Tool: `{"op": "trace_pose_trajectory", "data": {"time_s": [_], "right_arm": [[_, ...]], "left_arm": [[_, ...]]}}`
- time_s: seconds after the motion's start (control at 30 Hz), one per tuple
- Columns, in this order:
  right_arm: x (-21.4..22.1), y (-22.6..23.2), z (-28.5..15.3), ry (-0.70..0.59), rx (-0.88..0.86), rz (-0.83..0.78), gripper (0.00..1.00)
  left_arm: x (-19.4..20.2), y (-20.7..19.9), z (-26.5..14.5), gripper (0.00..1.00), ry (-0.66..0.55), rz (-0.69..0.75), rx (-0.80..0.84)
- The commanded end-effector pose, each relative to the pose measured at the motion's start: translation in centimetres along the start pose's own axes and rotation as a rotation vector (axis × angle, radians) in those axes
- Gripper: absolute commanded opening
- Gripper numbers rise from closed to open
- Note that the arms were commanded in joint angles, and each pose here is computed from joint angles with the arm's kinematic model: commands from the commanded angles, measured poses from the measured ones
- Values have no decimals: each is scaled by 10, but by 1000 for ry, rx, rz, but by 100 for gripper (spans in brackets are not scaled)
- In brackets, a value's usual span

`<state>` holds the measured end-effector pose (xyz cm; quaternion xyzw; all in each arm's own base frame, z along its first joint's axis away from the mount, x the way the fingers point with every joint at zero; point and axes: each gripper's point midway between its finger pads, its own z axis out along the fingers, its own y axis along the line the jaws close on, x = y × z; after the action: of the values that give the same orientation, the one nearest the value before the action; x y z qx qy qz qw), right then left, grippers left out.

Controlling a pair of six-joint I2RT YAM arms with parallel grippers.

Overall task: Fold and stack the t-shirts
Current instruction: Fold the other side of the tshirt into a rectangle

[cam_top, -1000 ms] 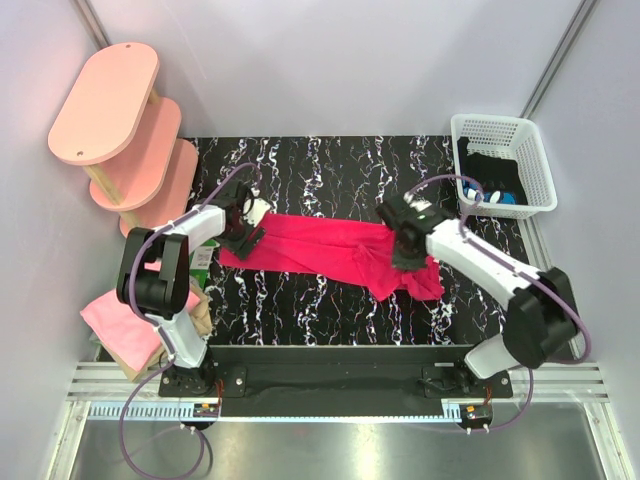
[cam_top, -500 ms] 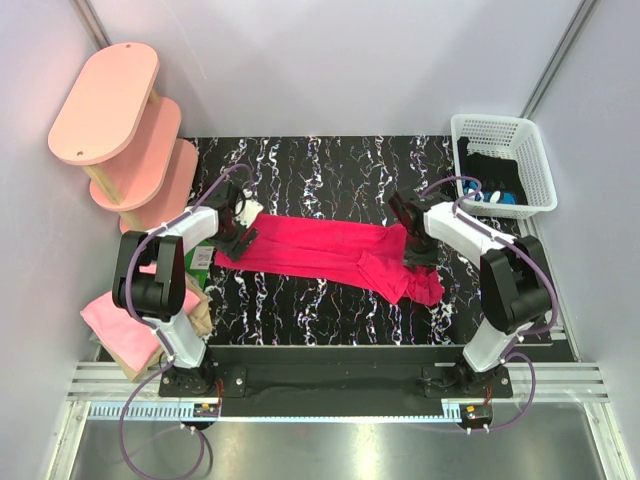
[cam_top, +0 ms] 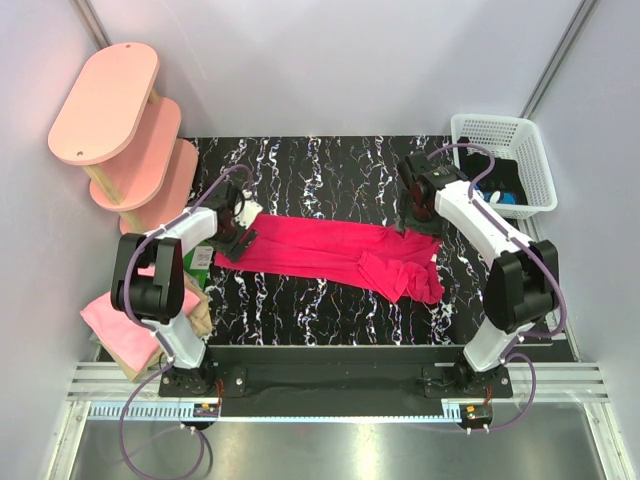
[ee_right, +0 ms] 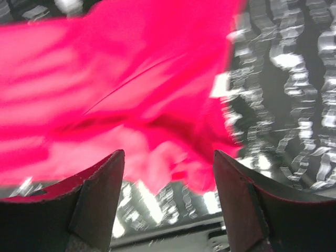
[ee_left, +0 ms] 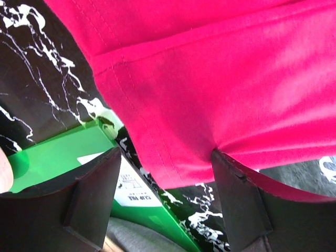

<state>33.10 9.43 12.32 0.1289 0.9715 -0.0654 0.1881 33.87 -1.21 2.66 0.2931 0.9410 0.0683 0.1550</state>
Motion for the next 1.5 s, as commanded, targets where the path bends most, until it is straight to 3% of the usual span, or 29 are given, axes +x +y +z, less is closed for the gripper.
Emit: {"op": "trace_pose_trajectory", "data": {"time_s": [0.0,0.07,0.13,0.53,0.77,0.87,0.97,1.23,1.33,1.37,1.47], "right_arm": [[15,57,-49,25,-339,-29,73],[27,87,-60,77,-508,-13,71],[35,98,-57,119,-547,-15,70],[89,129,-4,208,-409,-161,66],[96,133,11,220,-371,-206,61],[94,133,16,214,-357,-216,54],[92,133,23,209,-334,-229,39],[89,133,39,213,-287,-269,29],[83,131,45,196,-251,-296,21],[81,130,45,191,-242,-305,12],[67,125,46,162,-203,-322,7]], "left_arm": [[-32,16,-43,75,-117,-20,-21],[-45,10,-56,75,-166,-43,26],[-60,7,-67,76,-204,-54,60],[-70,0,-9,73,-59,-58,79],[-63,1,-4,72,-32,-60,64],[-61,-2,-11,72,-48,-59,72],[-56,-5,-13,72,-48,-60,76],[-43,-20,-22,71,-71,-50,108],[-37,-25,-20,71,-63,-41,106],[-33,-28,-17,71,-57,-38,113],[-27,-30,-15,70,-51,-27,106]]}}
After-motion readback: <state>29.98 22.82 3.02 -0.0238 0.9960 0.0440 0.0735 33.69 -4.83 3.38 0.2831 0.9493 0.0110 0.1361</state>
